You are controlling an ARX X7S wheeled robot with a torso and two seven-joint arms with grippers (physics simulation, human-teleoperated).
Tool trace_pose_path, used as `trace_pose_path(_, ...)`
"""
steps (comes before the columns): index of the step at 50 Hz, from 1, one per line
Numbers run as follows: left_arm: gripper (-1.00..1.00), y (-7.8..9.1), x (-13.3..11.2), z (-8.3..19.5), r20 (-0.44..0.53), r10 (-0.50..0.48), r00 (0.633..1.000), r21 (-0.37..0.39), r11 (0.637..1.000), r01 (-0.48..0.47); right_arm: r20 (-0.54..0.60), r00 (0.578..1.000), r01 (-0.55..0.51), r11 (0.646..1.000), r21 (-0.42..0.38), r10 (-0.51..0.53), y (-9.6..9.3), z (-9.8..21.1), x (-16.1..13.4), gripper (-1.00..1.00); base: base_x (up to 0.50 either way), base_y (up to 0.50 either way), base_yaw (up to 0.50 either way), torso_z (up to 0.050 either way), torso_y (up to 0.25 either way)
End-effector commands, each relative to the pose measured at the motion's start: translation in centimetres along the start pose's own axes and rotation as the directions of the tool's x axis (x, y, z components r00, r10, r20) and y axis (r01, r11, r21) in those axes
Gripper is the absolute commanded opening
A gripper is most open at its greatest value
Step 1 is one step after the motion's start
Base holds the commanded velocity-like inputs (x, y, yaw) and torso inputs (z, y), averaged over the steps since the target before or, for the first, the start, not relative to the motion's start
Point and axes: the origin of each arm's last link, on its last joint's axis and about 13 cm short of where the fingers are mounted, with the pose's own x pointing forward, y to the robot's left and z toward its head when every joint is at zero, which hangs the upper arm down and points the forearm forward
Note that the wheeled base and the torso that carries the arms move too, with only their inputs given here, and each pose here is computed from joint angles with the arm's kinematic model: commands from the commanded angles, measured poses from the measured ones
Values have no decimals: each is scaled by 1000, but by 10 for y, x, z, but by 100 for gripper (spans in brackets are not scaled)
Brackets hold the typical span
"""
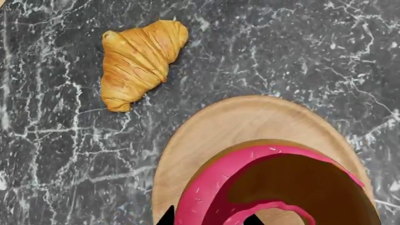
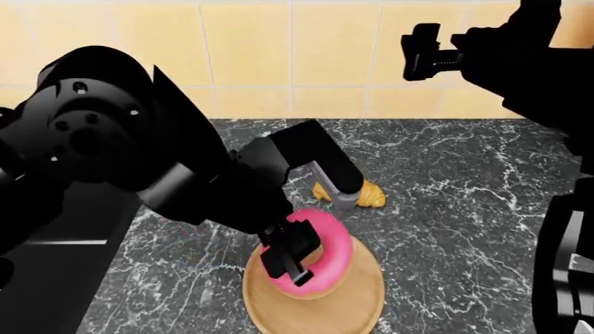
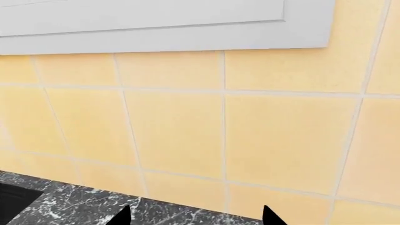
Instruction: Place the pastries on the plates.
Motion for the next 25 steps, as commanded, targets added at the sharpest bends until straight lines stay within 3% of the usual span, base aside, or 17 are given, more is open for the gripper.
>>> trace_pose_path(1,-100,-19,4,9,22,-59,998,58,997,57,-3,1000,-7,1000,1,7,1,-1,2,100,0,0,0,0,0)
trace_pose_path(20,-100,-34,23,0,-26,-88,996,75,993,90,10,1000,-6,1000,8,6,1,-1,1,100,0,0,0,0,0)
trace_pose_path(25,-100,-28,22,3,-24,-76,997,74,994,78,4,1000,-3,1000,13,3,0,-4,1,100,0,0,0,0,0)
